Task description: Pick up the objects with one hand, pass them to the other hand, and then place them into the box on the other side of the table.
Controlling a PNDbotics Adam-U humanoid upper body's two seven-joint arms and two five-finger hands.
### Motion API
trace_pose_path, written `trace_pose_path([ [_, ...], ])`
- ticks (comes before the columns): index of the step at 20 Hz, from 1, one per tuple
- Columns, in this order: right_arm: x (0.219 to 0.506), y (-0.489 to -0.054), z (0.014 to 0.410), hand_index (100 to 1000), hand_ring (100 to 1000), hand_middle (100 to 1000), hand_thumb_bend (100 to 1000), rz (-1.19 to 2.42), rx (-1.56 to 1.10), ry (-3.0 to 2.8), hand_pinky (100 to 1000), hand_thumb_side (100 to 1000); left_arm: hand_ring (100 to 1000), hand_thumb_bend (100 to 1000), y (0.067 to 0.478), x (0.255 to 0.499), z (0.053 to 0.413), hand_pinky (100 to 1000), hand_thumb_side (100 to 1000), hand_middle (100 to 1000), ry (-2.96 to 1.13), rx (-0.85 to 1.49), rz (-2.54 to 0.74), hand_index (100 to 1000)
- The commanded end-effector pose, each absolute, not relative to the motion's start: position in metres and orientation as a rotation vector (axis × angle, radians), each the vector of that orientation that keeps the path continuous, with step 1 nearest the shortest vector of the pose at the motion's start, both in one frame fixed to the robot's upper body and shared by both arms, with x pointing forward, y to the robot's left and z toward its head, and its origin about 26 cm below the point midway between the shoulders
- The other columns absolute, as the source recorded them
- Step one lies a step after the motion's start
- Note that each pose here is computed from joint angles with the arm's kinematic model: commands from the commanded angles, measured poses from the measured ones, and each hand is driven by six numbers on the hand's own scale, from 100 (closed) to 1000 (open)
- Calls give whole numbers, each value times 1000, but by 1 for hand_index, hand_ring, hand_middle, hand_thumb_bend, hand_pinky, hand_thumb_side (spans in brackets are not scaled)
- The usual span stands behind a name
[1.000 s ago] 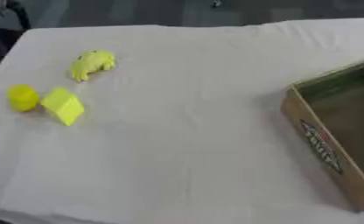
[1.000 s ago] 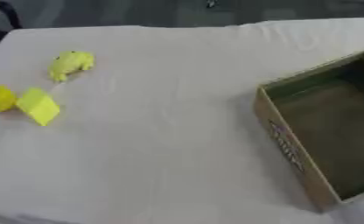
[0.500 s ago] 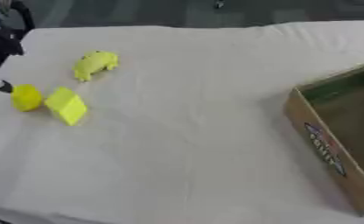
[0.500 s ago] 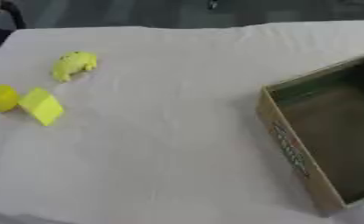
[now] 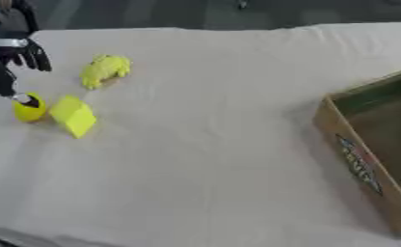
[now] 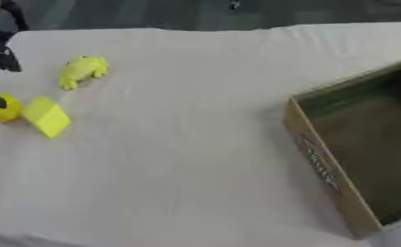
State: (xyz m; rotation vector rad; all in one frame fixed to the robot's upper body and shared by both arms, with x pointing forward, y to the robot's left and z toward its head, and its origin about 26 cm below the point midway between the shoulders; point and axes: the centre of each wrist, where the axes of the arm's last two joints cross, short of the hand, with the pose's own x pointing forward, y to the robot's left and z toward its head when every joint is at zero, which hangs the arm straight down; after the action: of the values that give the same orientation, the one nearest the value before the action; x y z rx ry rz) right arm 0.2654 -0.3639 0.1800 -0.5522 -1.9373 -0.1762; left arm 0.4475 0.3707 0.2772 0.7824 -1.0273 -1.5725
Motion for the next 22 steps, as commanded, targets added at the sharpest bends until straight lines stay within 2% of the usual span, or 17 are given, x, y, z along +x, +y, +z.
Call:
trace_pose_path([
  [1, 263, -364, 191, 1000, 932, 1000, 100, -143, -572, -1972, 1000, 594, 771, 634, 373, 446, 295, 807, 100, 675, -1040, 834, -1586, 739],
  [6, 263, -364, 191, 1000, 930, 1000, 100, -138, -577, -1970, 1000, 595, 785, 591, 369, 444, 300, 823, 100, 704, -1024, 854, -1657, 752],
  [8, 263, -364, 191, 1000, 928, 1000, 100, -135, -582, -1968, 1000, 595, 799, 619, 361, 439, 309, 857, 100, 712, -989, 917, -1750, 783],
  [10, 263, -364, 191, 1000, 927, 1000, 100, -131, -588, -1968, 1000, 596, 805, 663, 346, 433, 317, 852, 100, 722, -925, 1034, -1920, 794],
  [15, 263, -364, 190, 1000, 925, 1000, 100, -126, -588, -1968, 1000, 597, 810, 706, 358, 438, 307, 840, 100, 729, -933, 960, -1899, 792],
  [22, 264, -362, 190, 1000, 924, 1000, 100, -120, -586, -1967, 1000, 599, 810, 598, 365, 439, 299, 837, 100, 729, -938, 896, -1868, 767],
])
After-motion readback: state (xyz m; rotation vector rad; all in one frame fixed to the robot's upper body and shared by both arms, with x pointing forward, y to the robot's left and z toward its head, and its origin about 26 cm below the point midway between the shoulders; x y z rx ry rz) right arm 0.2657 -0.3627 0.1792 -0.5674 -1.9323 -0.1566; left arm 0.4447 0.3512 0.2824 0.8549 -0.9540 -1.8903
